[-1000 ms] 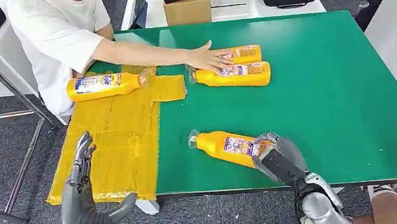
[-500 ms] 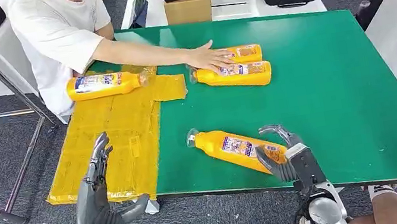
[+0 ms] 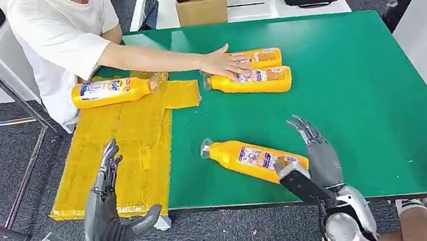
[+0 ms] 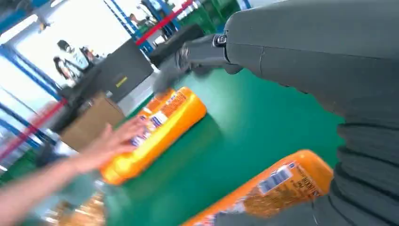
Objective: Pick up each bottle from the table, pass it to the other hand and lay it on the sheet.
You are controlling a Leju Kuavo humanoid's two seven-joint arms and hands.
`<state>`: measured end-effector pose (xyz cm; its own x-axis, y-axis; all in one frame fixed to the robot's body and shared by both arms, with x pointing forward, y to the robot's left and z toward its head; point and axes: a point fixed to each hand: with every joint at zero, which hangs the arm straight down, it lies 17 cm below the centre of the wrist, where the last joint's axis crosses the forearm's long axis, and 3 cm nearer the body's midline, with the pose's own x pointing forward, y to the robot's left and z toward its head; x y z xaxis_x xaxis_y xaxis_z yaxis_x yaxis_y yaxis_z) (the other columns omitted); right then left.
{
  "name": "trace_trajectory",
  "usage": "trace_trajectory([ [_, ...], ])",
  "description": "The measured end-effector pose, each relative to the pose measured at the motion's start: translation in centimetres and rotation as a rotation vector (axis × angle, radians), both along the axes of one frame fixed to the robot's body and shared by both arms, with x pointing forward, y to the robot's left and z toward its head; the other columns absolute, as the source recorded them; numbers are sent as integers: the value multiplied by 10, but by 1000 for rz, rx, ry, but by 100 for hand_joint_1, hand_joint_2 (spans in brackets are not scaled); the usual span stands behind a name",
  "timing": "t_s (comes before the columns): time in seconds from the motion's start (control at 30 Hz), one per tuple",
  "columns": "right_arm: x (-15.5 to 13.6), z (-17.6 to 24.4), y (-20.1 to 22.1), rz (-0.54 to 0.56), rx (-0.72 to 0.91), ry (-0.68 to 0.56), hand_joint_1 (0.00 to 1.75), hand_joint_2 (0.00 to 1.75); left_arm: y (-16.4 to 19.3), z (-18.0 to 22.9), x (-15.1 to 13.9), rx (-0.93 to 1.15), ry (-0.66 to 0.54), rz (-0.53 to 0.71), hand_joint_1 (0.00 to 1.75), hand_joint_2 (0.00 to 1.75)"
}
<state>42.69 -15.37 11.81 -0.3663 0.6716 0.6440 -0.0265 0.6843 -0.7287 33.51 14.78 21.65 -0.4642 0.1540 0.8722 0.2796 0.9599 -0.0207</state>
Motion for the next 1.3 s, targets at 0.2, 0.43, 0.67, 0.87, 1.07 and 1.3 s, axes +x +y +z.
trace_trajectory([
  [0.2, 17, -35, 0, -10, -166, 93, 0, 175, -1, -2, 1, 8, 11, 0, 0, 175],
  [0.43, 25, -78, 0, 27, -218, 223, 0, 175, 1, -1, 3, 14, 6, 7, 0, 175],
  [0.67, 38, -109, 1, 65, -288, 351, 0, 175, 1, 1, 5, 25, 1, 13, 0, 175],
  [0.87, 51, -120, -1, 86, -349, 406, 0, 175, 1, 2, 8, 27, -4, 11, 0, 175],
  [1.07, 55, -124, -3, 90, -370, 422, 0, 175, 0, 2, 10, 28, -5, 11, 0, 175],
  [1.3, 61, -141, -14, 127, -509, 513, 175, 175, 0, -1, 14, 14, 12, 2, 0, 175],
])
